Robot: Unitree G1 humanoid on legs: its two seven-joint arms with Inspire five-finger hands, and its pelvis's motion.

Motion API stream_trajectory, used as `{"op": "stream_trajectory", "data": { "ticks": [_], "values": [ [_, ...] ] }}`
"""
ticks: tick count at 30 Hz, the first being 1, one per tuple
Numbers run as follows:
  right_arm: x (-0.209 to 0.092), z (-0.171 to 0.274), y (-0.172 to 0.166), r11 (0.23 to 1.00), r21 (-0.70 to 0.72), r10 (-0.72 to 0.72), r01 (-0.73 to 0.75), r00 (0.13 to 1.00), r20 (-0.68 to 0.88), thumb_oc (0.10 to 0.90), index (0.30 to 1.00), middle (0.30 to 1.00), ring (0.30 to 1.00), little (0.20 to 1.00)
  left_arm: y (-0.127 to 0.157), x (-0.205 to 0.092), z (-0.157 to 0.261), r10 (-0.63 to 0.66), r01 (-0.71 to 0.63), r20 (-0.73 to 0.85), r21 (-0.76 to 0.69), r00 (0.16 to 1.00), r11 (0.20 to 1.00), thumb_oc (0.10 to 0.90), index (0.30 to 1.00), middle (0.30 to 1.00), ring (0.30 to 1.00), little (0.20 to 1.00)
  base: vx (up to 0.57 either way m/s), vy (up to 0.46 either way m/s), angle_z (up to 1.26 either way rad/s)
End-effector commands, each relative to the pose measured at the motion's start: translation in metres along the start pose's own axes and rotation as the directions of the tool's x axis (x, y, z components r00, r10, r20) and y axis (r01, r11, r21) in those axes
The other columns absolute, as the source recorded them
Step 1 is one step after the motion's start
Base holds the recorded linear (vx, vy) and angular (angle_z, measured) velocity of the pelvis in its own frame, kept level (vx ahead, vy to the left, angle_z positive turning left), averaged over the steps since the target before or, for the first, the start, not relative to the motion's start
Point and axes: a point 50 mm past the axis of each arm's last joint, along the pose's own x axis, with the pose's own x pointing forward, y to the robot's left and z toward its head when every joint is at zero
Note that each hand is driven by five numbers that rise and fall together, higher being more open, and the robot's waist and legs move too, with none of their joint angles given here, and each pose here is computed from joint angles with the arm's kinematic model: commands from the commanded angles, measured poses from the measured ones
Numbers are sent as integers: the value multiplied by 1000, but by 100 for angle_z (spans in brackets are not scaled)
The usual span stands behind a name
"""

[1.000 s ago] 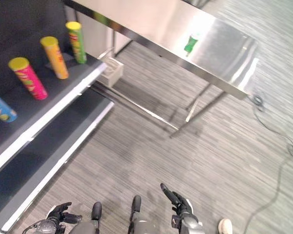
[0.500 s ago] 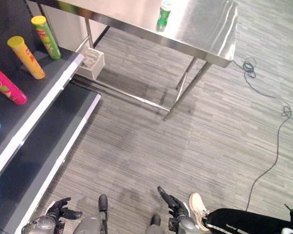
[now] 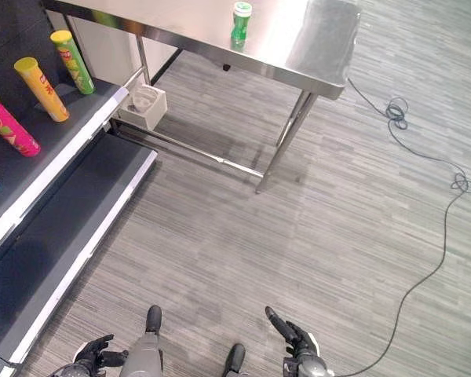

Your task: Put the goods on the table back onto the shelves and tidy them up.

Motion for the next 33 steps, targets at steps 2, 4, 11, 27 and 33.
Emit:
{"op": "stream_trajectory", "data": {
  "ticks": [2,4,11,27,33],
  "values": [
    [-4,-10,-30,996,-48,-77,77,997,-2,800,900,900,900,900,-9,2,11,-38,37,38,22,999,999,800,900,900,900,900,68,-34,15],
    [-5,-14,-33,996,-44,-83,82,997,-11,800,900,900,900,900,-10,1,4,-44,43,15,27,999,999,800,900,900,900,900,22,-15,-1],
    [-7,-19,-36,995,-53,-88,86,996,-28,800,900,900,900,900,-5,0,-10,-28,29,-36,32,999,999,800,900,900,900,900,-2,-4,0],
    [-3,9,-23,999,-11,-44,46,995,91,800,900,900,900,900,0,3,17,-9,11,57,-35,998,999,800,900,900,900,900,2,-58,1],
    [-4,34,-26,999,7,-43,42,980,194,800,900,900,900,900,-3,2,29,-17,27,118,-80,993,996,800,900,900,900,900,-53,-110,14]
  ]
}}
